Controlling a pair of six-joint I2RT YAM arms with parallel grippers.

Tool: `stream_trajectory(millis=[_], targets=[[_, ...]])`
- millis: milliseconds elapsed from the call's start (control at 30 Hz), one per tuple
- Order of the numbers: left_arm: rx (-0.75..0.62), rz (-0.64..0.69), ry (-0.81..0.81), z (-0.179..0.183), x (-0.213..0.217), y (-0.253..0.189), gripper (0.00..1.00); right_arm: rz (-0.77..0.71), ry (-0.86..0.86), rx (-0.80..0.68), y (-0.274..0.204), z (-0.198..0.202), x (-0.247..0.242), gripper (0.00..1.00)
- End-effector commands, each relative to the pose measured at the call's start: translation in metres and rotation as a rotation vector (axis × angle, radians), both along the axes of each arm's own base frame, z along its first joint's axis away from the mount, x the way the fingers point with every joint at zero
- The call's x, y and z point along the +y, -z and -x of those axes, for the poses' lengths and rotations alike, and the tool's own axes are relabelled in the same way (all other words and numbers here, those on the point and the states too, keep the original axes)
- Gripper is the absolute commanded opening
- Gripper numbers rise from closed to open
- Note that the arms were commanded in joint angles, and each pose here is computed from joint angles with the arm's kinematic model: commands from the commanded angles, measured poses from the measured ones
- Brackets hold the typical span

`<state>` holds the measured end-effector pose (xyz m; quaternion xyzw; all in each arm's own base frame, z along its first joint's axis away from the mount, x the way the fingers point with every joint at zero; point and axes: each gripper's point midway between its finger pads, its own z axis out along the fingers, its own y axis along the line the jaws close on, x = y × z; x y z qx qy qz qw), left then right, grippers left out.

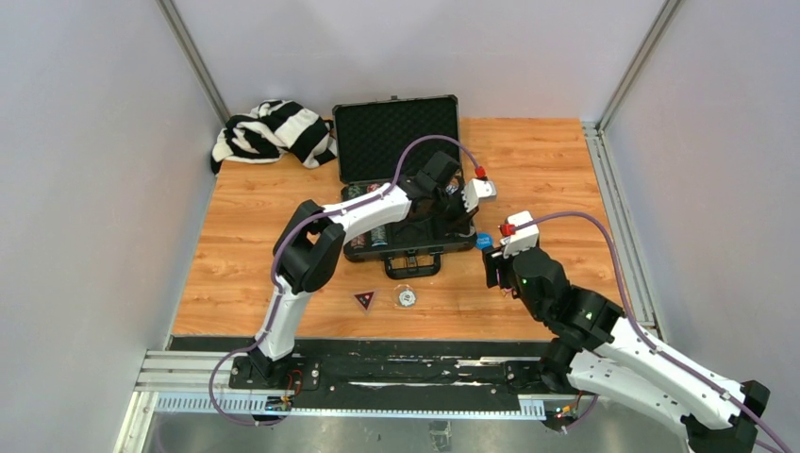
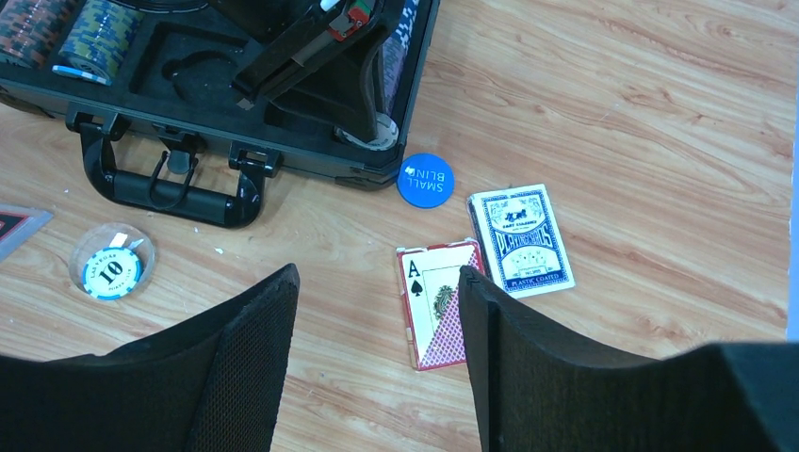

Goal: Pack up texas hold em set

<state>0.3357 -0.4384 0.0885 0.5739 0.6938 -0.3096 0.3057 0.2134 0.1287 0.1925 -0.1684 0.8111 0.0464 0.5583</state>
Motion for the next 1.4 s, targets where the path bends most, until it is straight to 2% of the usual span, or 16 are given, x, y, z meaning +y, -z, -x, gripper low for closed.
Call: stream_trajectory(millis=[0,133,433,467,600,933,1033,1133,1200,1267,1367], targets=[[0.008,-0.119,-0.004,0.004,0.024,0.028,0.02,0.010,0.014,0.010,0.001,-0.001,-0.003,0.62],[0.013,-0.168,0.001,0.008,0.034,0.037,0.03,0.017,0.014,0.015,0.003,-0.001,-0.003,0.62],[0.012,-0.201,-0.018,0.007,0.040,0.045,0.13,0.022,0.009,0.022,0.005,-0.001,-0.001,0.62],[0.009,-0.206,-0.024,0.006,0.041,0.045,0.17,0.024,0.008,0.024,0.006,-0.002,-0.001,0.62],[0.007,-0.214,-0.029,0.005,0.042,0.047,0.25,0.027,0.015,0.024,0.006,-0.002,-0.002,0.62],[-0.007,-0.220,-0.053,0.000,0.043,0.043,0.30,0.030,0.013,0.029,0.008,-0.002,-0.001,0.62],[-0.033,-0.179,-0.070,-0.005,0.038,0.027,0.30,0.025,0.009,0.032,0.009,-0.002,0.000,0.62],[-0.097,-0.083,-0.123,-0.014,0.031,-0.010,0.30,0.020,-0.003,0.054,0.013,-0.002,0.006,0.64],[-0.156,0.009,-0.197,-0.022,0.030,-0.041,0.31,0.010,-0.004,0.090,0.022,0.000,0.011,0.81],[-0.216,0.098,-0.316,-0.037,0.037,-0.068,0.32,-0.003,-0.033,0.121,0.029,0.000,0.022,0.86],[-0.233,0.215,-0.499,-0.057,0.064,-0.096,0.34,-0.024,-0.134,0.181,0.039,0.005,0.047,0.87]])
